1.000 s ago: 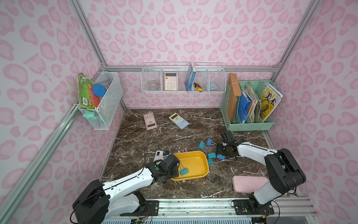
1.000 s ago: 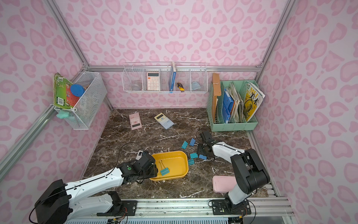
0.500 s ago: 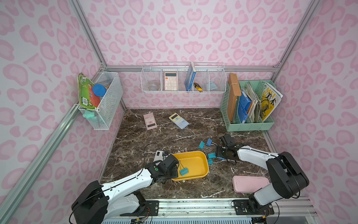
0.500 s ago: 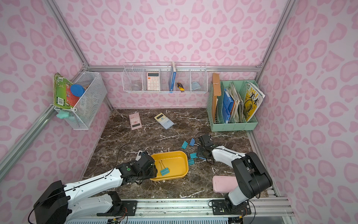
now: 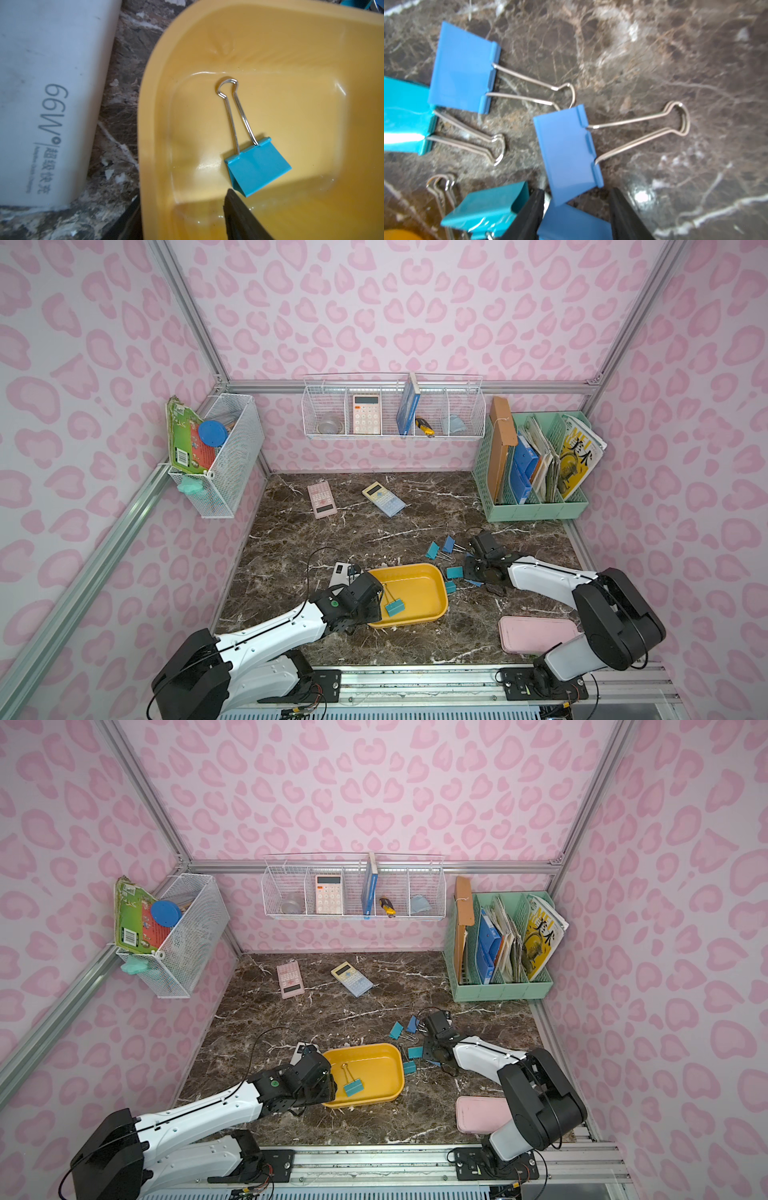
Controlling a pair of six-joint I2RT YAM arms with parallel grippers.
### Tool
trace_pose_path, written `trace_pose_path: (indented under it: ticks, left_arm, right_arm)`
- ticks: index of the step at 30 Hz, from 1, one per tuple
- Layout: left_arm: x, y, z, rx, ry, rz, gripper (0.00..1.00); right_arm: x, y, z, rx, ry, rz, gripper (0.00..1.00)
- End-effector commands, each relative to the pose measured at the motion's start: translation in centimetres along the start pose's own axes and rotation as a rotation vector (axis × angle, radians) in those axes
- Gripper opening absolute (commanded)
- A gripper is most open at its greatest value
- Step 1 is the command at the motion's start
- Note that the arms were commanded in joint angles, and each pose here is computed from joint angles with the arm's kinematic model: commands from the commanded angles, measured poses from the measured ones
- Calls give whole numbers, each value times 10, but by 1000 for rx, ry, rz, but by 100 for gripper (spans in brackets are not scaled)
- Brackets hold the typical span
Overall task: Put the binder clips in the storage box
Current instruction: Pick up the binder clip at the center of the board.
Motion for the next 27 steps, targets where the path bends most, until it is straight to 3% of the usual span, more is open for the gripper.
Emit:
trace_pose_path:
  ticks: [1, 9, 18, 22, 27]
  left_arm:
    - [0, 3, 2, 2, 12, -22, 60]
    - [-2, 2, 2, -1, 20, -23, 60]
    - [-4, -2, -1, -10, 28, -21, 60]
    - [-3, -2, -3, -9, 24, -26, 60]
    - [1, -4, -6, -7, 9, -17, 60]
  right_arm:
    - [2, -8, 14, -4, 91, 32, 41]
    - [9, -5, 8, 5, 61, 19, 37]
    - [48, 12, -19, 56, -22, -5, 37]
    - [70, 33, -29, 91, -41, -61, 36]
    - [95, 90, -25, 177, -32, -201, 36]
Point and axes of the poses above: each gripper's point midway between its finger pads, its own x axis back along the fingers, its own y axis along the line the jaws close on, z = x × y, the point moved 7 cm from there along x, back along the fingers, and after that the axes turned 12 degrees about -x, right-handed, at the moved point
